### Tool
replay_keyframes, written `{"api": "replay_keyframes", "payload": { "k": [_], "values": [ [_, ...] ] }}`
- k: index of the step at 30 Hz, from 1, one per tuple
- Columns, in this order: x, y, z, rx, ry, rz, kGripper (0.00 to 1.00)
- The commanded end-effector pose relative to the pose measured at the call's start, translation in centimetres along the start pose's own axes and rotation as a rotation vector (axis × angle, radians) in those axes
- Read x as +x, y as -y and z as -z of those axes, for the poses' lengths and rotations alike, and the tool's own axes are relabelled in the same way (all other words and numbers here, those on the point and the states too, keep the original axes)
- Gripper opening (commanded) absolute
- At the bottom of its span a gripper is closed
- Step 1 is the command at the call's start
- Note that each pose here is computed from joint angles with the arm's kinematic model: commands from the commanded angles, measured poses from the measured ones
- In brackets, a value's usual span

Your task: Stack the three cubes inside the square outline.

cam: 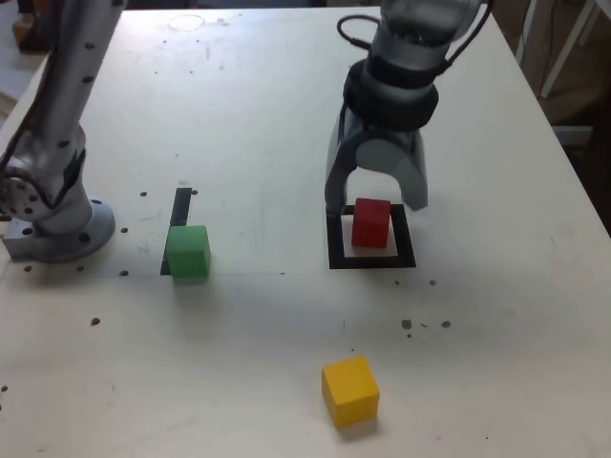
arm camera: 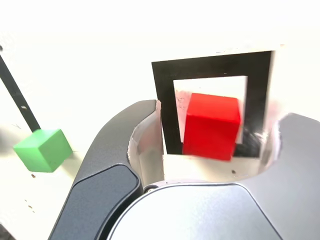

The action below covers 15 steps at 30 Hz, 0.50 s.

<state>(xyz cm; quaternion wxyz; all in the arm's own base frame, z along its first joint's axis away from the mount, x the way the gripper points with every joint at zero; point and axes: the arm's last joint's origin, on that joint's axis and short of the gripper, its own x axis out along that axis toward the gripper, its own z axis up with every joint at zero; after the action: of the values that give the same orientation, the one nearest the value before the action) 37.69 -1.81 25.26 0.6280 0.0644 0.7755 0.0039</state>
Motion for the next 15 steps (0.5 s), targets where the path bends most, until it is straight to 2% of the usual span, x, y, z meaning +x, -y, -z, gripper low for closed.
{"api": "replay_keyframes", "payload": {
  "k": [1, 4, 8, 15],
  "values": [
    [-1.2, 0.3, 0.6, 0.022, 0.027, -0.025, 0.99],
    [-3.0, 1.0, 1.4, 0.075, 0.062, -0.07, 0.99],
    [-4.6, 2.8, 2.0, 0.164, 0.098, -0.103, 0.99],
    [-5.3, 7.5, 3.0, 0.355, 0.096, -0.14, 0.99]
  ]
}}
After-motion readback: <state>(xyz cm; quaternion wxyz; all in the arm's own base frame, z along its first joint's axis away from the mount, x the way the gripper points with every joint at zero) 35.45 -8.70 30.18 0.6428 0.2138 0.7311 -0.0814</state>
